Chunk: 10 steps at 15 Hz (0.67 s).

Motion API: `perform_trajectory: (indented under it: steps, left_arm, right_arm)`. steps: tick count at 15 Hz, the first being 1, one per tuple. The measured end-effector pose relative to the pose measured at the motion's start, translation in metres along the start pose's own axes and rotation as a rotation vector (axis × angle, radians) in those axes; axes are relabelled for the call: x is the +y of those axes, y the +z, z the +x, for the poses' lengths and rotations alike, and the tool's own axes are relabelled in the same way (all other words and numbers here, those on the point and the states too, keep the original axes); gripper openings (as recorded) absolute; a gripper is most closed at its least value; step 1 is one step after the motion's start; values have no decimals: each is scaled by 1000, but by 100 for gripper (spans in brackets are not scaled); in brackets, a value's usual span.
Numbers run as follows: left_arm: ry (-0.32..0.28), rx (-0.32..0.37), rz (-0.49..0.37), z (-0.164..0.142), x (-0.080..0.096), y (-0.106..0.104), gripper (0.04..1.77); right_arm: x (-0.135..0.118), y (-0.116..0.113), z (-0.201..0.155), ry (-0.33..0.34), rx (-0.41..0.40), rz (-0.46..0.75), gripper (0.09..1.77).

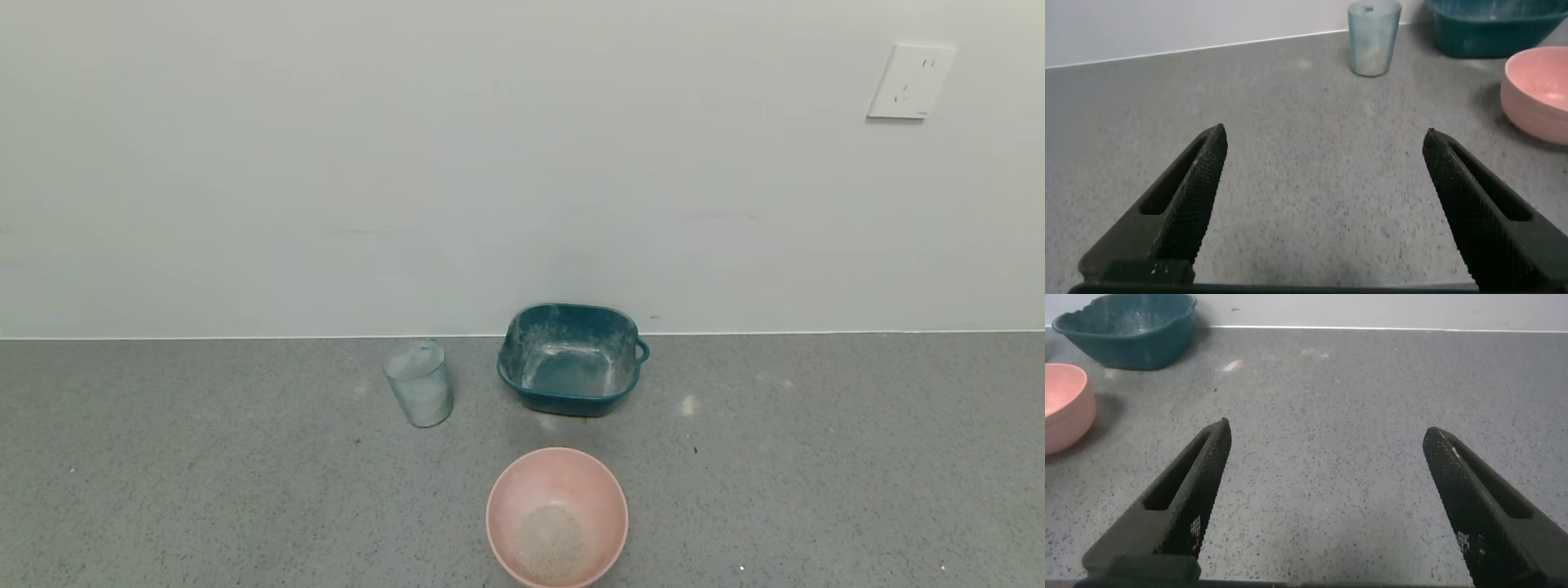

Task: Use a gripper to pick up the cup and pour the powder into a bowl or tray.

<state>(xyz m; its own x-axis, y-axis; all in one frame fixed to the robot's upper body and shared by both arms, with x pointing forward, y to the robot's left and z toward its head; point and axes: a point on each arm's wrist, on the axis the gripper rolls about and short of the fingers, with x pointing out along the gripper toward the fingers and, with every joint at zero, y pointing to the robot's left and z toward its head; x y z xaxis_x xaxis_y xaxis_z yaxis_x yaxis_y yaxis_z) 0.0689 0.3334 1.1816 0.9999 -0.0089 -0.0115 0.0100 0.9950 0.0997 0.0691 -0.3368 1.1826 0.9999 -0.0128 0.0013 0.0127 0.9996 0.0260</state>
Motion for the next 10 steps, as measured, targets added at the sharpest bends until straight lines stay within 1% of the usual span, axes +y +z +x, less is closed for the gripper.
perform_trajectory:
  steps: [10]
  left_arm:
    - [5,3,-14,0,0,-1,172]
  right_arm:
    - [0,0,0,0,0,0,171]
